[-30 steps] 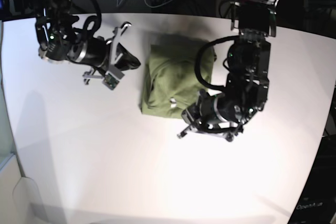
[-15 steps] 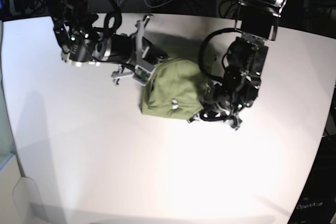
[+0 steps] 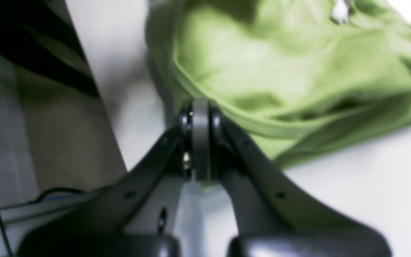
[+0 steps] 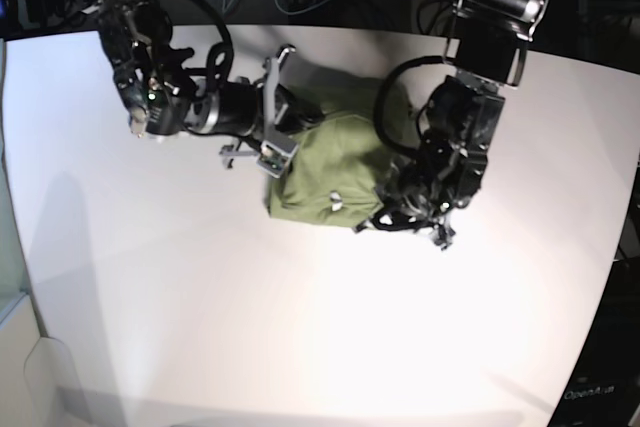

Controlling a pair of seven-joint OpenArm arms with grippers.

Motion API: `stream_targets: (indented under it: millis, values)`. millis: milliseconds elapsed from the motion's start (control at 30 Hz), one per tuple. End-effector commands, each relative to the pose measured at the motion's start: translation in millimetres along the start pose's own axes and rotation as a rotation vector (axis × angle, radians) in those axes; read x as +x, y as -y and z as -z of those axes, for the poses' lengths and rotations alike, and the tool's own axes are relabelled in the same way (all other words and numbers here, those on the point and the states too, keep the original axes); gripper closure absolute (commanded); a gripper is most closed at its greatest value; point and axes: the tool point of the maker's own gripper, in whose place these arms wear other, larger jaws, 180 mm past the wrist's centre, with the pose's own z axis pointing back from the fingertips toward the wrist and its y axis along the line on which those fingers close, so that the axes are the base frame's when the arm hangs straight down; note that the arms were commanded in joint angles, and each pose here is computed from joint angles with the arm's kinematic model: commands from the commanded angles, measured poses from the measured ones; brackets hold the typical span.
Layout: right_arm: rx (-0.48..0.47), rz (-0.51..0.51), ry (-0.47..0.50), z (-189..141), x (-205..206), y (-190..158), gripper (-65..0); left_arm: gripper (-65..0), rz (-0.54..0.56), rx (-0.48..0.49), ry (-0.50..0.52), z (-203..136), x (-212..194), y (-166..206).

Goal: Fold the T-shirt properly
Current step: 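Press and square the bundle's sides with both grippers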

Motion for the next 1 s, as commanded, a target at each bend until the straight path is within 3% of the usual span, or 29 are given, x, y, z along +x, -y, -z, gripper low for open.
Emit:
stream_targets:
  millis: [0,300,600,800,967]
  values:
    - [-0.004,-0.007,0.023,-3,4,5,-0.1,-2.4,0.017,-0.015,0.024,-2,10,10]
    - [0.005,0.150,0.009,12,-38,17,-0.1,-2.4,0.040,0.062,0.038,17,3,-10]
    - [0.061,0.203,-0.031,26,-74,5,-0.1,-2.4,0.043,0.089,0.026,22,2,-18]
    - [0.025,0.174,-0.060,14,-78,25,-0.1,-2.3,0.037,0.075,0.023,19,5,-16]
    - [0.001,0.160,-0.076,5,-82,37,-0.1,-2.3,0.042,0.005,0.009,3,5,5]
